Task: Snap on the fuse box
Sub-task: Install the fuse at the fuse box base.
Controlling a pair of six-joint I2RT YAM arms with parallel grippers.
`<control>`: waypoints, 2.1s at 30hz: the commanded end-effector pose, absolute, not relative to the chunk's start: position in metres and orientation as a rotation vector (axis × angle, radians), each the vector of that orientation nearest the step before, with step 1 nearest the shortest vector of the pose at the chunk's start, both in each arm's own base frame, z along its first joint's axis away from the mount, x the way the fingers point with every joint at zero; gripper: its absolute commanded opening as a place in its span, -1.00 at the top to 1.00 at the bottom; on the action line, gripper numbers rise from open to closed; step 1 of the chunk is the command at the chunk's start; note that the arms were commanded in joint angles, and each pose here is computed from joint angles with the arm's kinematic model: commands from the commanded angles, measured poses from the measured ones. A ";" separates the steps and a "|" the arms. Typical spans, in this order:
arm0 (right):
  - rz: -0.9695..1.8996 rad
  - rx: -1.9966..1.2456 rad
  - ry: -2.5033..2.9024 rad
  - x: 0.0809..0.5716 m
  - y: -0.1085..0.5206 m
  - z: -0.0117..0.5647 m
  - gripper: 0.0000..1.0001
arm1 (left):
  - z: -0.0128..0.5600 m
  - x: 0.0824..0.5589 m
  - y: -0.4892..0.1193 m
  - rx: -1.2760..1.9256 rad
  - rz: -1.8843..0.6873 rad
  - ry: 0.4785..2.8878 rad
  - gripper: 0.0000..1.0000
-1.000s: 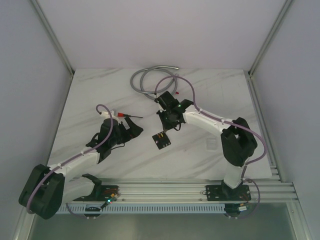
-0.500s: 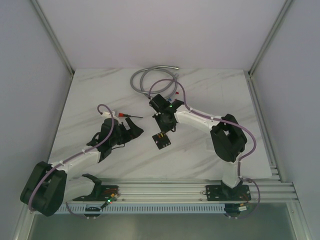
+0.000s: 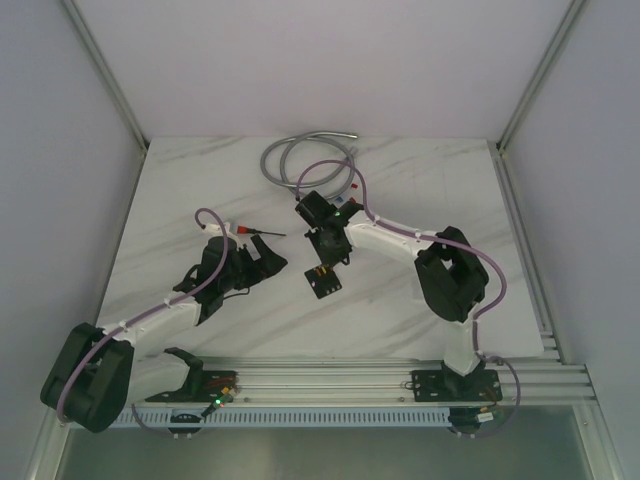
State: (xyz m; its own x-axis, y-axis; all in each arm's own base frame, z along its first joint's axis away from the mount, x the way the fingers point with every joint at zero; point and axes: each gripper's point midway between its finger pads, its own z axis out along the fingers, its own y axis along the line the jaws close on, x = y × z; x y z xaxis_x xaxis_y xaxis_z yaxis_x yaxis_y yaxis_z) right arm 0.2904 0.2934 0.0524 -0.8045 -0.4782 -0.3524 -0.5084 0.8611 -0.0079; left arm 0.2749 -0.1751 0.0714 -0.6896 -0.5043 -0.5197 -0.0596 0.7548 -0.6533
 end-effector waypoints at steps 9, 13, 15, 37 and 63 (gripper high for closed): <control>0.115 -0.740 2.659 0.299 0.302 0.055 1.00 | 0.080 0.278 -0.178 -0.395 -0.819 2.221 -1.00; 0.112 -0.744 2.666 0.298 0.301 0.051 1.00 | 0.079 0.277 -0.178 -0.395 -0.820 2.225 -1.00; 0.111 -0.746 2.665 0.298 0.301 0.052 1.00 | 0.080 0.277 -0.178 -0.394 -0.821 2.223 -1.00; 0.073 -0.748 2.671 0.297 0.296 0.043 1.00 | 0.082 0.276 -0.180 -0.390 -0.836 2.220 -1.00; 0.140 -0.732 2.628 0.295 0.302 0.065 0.41 | 0.086 0.274 -0.181 -0.391 -0.858 2.208 -1.00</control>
State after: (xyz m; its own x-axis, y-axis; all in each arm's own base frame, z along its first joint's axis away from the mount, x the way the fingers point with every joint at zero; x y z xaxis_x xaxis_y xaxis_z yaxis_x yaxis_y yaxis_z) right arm 0.2926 0.2978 0.0466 -0.7975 -0.4834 -0.3610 -0.5118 0.8589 -0.0193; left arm 0.2721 -0.1793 0.0752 -0.7007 -0.4973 -0.5116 -0.0400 0.7433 -0.6678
